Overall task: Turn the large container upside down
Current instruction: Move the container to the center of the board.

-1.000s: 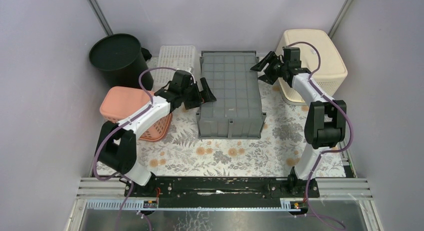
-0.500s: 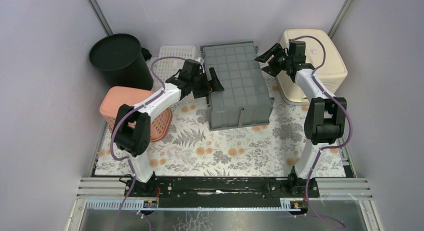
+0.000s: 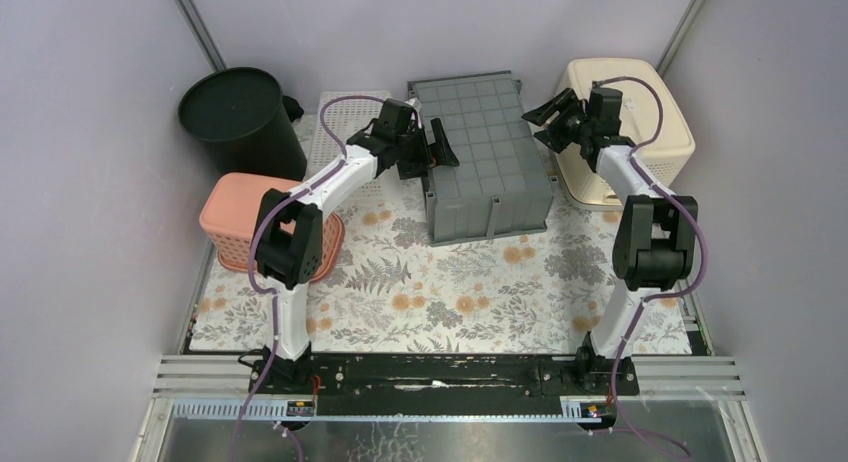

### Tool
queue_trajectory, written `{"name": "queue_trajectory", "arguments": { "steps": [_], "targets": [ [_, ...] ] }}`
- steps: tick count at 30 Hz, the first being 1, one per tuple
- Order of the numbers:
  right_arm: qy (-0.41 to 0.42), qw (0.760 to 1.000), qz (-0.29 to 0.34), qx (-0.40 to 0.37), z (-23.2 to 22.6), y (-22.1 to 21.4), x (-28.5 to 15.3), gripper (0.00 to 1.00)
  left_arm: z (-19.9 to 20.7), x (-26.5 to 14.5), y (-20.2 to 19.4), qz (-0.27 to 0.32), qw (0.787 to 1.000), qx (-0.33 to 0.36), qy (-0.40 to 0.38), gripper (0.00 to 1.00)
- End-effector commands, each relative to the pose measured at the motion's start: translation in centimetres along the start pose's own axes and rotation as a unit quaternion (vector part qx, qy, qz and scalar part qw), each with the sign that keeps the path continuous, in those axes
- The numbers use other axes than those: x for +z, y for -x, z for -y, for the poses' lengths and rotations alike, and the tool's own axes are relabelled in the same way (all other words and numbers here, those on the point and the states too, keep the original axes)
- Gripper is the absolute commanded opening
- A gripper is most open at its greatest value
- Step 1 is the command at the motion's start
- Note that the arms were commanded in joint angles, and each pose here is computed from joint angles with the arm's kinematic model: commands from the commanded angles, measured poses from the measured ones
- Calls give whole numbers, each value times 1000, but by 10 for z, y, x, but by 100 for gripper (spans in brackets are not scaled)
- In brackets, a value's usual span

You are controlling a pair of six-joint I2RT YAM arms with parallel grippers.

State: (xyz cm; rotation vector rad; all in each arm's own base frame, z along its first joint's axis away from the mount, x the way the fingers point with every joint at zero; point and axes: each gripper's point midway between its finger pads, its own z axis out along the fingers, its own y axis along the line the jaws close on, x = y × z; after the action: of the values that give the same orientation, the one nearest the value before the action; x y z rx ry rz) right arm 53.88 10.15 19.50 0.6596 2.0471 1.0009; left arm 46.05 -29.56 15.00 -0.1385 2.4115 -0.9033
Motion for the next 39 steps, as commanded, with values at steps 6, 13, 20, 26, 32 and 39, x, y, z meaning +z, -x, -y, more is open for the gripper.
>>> {"name": "queue_trajectory", "arguments": {
  "steps": [6,13,20,26,32,39],
  "targets": [
    [15,995,-94,37,3,-80,-29,68,19,34,22,35,998,25,-38,100],
    [23,993,-106,44,1,-91,-31,68,23,50,35,38,998,32,-41,100],
    [2,995,-97,13,4,-88,-39,72,25,38,43,54,997,51,-35,100],
    [-82,995,-22,-47,21,-36,-67,99,42,-25,58,112,990,81,-29,100],
    [-112,989,41,-83,13,-6,-109,99,40,-68,63,142,985,94,-27,100],
    [-105,987,53,-112,11,-24,-144,99,25,-108,53,164,983,86,5,100]
  ]
}}
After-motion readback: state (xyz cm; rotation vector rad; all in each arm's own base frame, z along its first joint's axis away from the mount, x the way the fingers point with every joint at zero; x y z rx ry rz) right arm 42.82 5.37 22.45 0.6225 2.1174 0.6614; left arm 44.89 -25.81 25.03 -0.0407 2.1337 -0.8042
